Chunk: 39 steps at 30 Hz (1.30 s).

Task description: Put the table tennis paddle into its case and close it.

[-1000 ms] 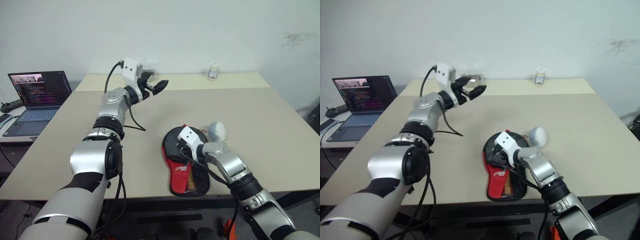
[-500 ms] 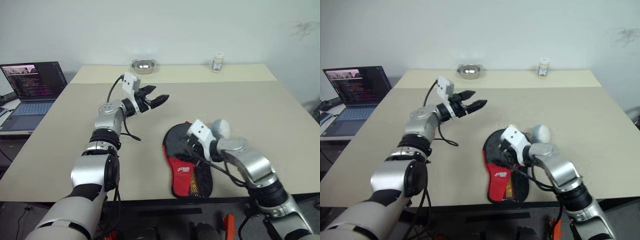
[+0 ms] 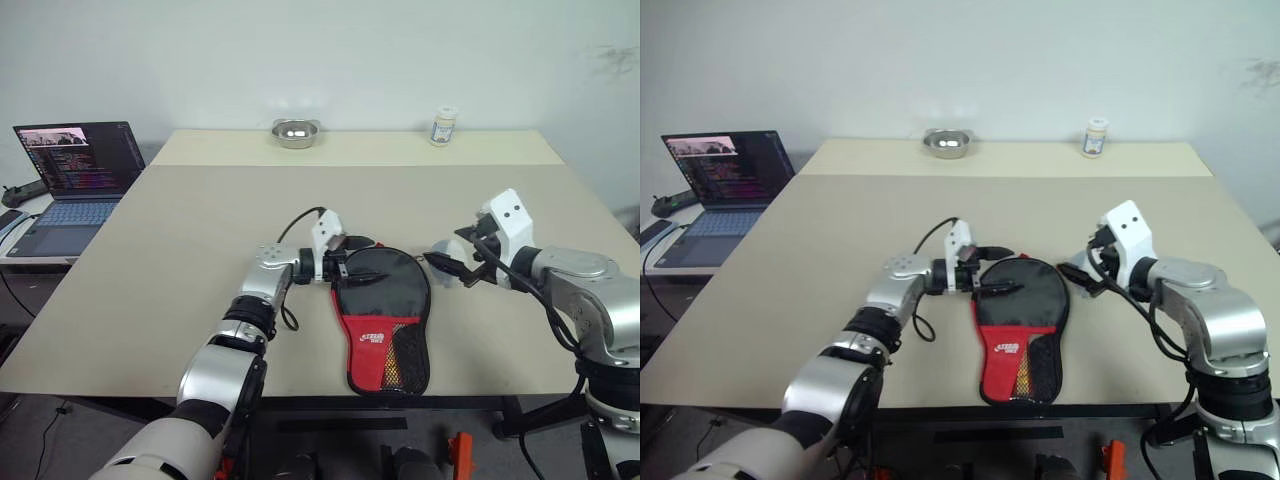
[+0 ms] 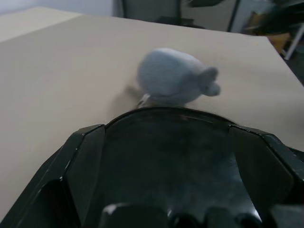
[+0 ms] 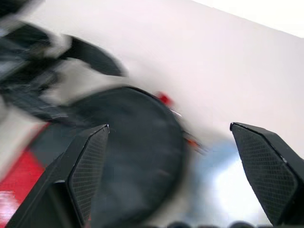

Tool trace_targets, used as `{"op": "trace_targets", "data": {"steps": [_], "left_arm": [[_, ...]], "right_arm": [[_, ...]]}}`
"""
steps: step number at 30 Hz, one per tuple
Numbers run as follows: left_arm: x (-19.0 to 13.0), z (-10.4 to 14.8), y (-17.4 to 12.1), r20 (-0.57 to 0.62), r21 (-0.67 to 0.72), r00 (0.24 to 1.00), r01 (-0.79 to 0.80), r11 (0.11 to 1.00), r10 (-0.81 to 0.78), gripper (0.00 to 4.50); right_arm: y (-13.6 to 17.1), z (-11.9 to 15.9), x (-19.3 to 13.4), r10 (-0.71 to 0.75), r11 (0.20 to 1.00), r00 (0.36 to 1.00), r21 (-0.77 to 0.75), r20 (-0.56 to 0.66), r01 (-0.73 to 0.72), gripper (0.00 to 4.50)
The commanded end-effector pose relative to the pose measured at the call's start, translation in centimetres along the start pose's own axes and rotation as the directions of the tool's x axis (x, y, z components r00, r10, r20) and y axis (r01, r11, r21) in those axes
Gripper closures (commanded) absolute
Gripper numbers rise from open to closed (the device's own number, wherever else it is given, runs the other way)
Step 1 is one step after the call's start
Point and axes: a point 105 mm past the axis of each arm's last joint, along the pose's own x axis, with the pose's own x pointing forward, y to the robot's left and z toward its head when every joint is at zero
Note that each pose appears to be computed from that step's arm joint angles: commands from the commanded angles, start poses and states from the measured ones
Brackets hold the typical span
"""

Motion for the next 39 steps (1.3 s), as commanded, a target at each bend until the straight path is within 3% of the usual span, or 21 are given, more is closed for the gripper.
{"op": "trace_targets", "data": {"steps": [1,14,18,28,39], "left_arm": [[0.5,0.0,-0.3,-0.005,0.033,1.0,0.011,0.999,-0.011,0.03],[1.7,-1.3,-1.2,-0.051,0.022,0.998,0.049,0.999,-0.048,0.03],[1.7,-1.6,-1.4,-0.063,0.026,0.997,0.053,0.998,-0.052,0.03],[1.5,-2.7,-1.8,-0.095,0.02,0.994,0.063,0.998,-0.061,0.03],[1.5,-5.1,-2.5,-0.161,-0.053,0.984,0.064,0.997,-0.072,0.0]], "right_arm": [[-1.4,0.0,0.0,-0.072,0.997,0.997,-0.002,0.011,0.072,0.0],[-0.2,-2.2,4.1,-0.046,0.997,0.998,0.065,-0.04,0.049,0.0],[-2.0,-4.0,4.9,-0.127,0.991,0.987,0.026,-0.101,0.13,0.0],[-3.5,-4.3,5.2,-0.182,0.983,0.978,-0.042,-0.105,0.179,0.0],[-3.0,-3.4,4.0,-0.181,0.972,0.981,-0.165,-0.073,0.167,3.54]]}}
